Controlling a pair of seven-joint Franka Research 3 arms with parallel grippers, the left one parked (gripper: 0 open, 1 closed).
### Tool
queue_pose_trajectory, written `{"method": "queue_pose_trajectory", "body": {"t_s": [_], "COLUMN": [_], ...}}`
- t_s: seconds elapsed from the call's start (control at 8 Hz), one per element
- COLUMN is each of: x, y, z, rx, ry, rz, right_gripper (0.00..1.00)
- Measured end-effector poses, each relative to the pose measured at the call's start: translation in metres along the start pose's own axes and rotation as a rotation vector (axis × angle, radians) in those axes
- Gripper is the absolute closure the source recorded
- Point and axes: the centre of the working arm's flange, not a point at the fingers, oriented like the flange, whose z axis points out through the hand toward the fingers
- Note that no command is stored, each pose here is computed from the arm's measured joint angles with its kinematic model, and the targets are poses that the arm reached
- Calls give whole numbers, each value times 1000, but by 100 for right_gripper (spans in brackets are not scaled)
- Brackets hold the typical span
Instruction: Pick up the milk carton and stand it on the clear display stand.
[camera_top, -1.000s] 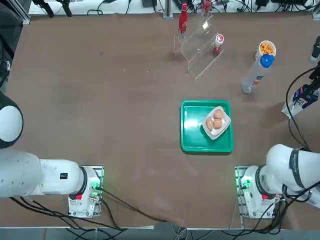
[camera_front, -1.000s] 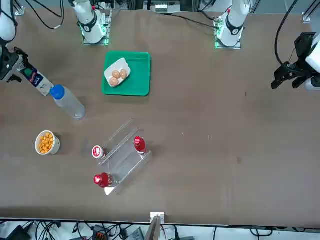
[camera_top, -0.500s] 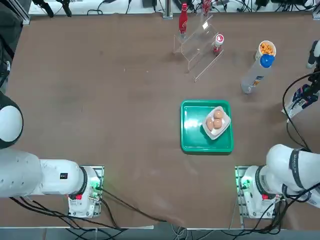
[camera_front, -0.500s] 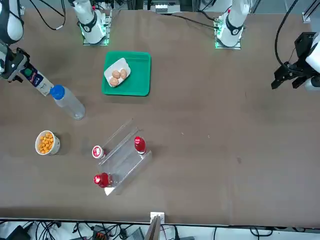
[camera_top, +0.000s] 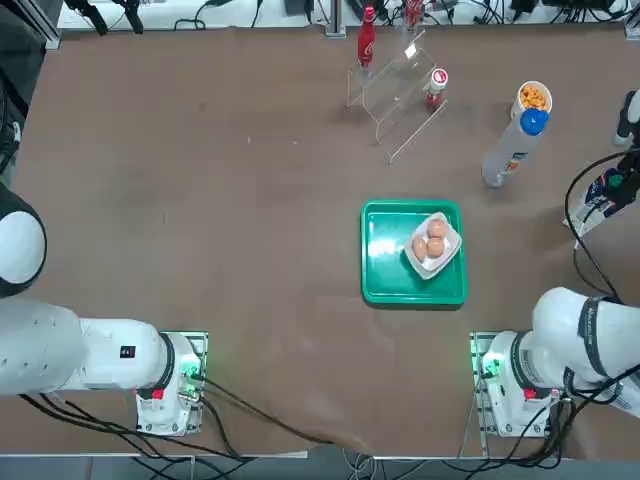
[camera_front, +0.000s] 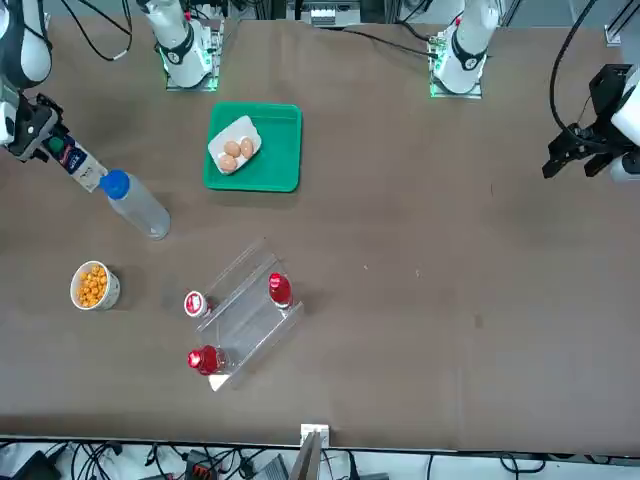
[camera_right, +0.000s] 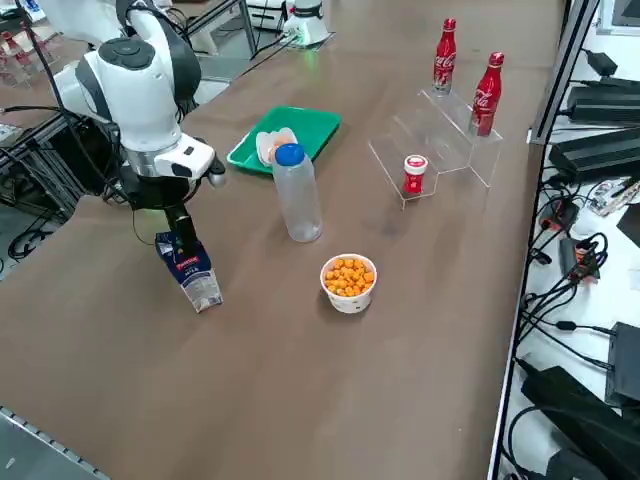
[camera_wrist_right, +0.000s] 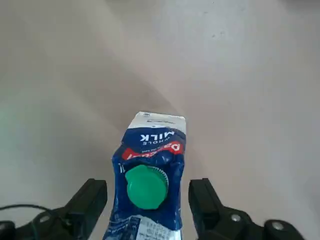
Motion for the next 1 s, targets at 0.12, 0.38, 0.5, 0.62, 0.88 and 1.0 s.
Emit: {"method": "queue_pose_trajectory", "body": {"t_s": [0.12, 0.38, 0.5, 0.62, 0.88, 1.0], "x": [0, -2, -7, -11, -12, -11], "y": [-1, 0, 0, 0, 1, 1], "z": [2, 6, 10, 16, 25, 27], "rx": [3, -7, -7, 1, 15, 17], "ry": [-3, -29, -34, -34, -32, -31], "rz": [-4, -25, -21, -14, -13, -15], "right_gripper": [0, 0, 0, 0, 1, 1]}}
